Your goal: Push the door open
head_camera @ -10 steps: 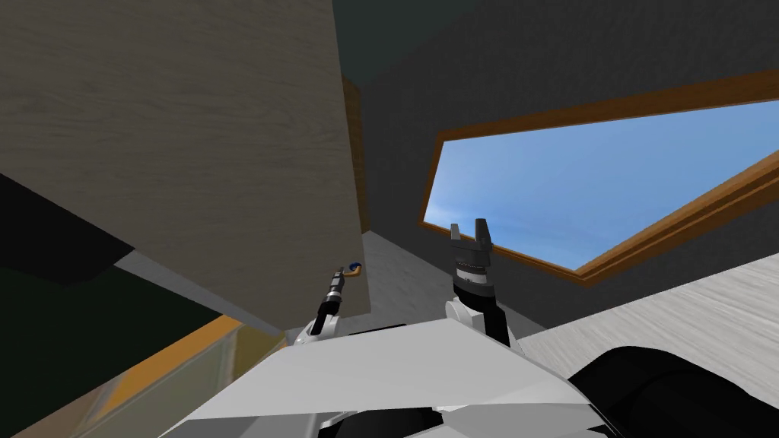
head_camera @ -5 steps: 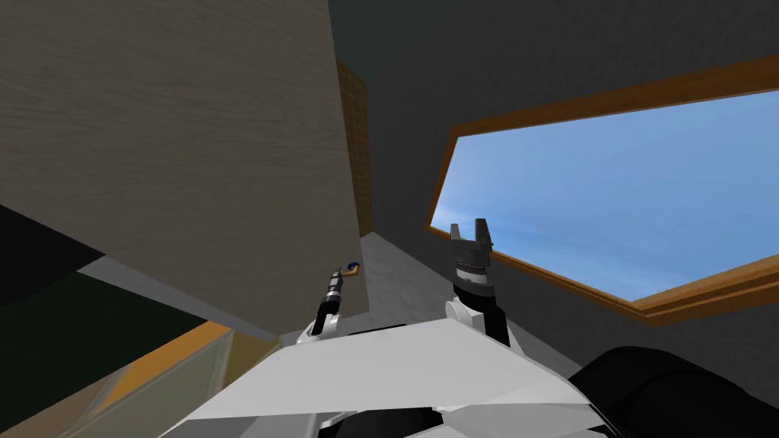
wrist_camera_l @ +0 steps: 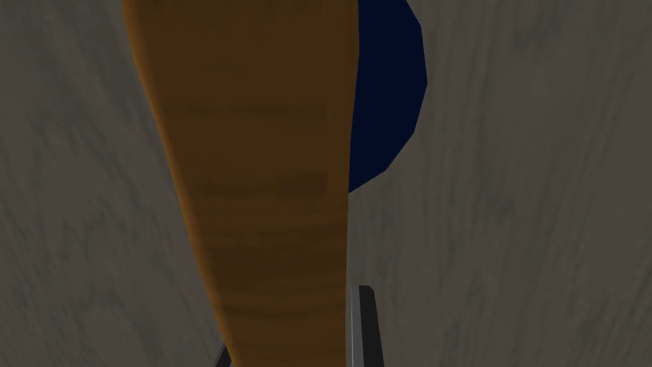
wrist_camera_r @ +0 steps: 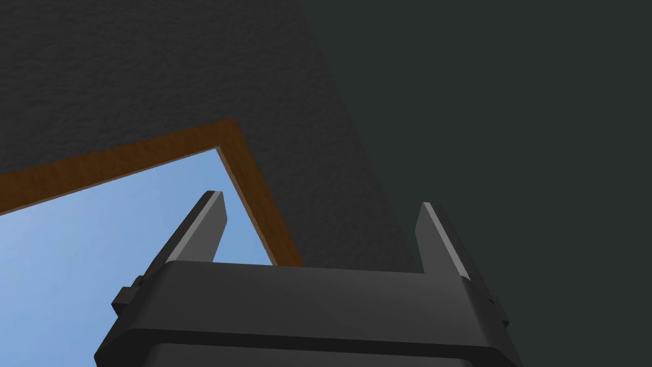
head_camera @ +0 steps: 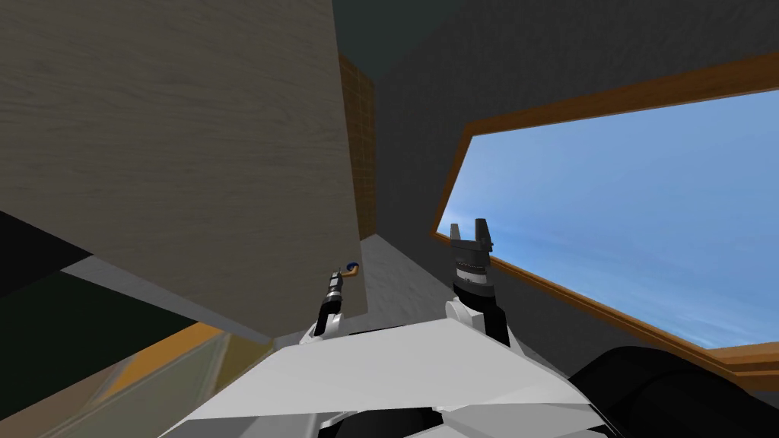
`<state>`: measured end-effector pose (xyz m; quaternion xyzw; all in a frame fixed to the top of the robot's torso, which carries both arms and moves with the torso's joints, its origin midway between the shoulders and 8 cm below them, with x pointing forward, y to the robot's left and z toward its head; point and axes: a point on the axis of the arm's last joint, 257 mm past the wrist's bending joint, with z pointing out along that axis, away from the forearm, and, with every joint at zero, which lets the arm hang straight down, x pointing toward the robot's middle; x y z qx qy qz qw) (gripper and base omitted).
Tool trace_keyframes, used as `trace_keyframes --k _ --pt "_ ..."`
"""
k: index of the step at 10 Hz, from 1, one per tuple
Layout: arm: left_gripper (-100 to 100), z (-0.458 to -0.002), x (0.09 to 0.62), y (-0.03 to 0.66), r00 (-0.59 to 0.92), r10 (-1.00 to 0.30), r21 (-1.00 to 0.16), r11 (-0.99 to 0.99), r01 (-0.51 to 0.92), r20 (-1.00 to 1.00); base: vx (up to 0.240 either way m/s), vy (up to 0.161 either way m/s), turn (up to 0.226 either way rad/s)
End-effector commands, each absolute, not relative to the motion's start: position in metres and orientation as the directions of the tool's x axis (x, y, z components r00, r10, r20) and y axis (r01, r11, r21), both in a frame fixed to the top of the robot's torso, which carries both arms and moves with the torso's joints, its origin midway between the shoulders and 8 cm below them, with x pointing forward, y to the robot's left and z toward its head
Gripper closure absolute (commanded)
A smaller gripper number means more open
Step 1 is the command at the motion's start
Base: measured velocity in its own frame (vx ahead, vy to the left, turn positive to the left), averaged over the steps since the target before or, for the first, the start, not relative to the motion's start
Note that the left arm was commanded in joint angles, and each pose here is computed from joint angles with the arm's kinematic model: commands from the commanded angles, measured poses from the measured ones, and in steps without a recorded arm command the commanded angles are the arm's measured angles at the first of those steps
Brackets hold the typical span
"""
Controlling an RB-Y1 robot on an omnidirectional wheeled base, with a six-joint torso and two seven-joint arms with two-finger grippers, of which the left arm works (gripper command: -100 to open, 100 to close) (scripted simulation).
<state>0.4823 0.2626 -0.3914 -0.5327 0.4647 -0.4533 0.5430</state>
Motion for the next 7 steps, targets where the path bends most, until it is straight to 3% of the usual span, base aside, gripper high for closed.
trace_keyframes --k 1,4,7 --pt "100 -0.391 0.485 0.246 0.148 -0.989 -1.0 0.0 0.0 0.0 0.118 -0.107 0.053" --pt "100 -0.392 0.481 0.265 0.172 -0.985 -1.0 0.011 -0.003 -0.012 0.029 -0.014 0.012" --pt "100 -0.388 0.479 0.305 0.219 -0.974 -0.999 0.052 -0.001 -0.051 0.142 -0.071 0.04"
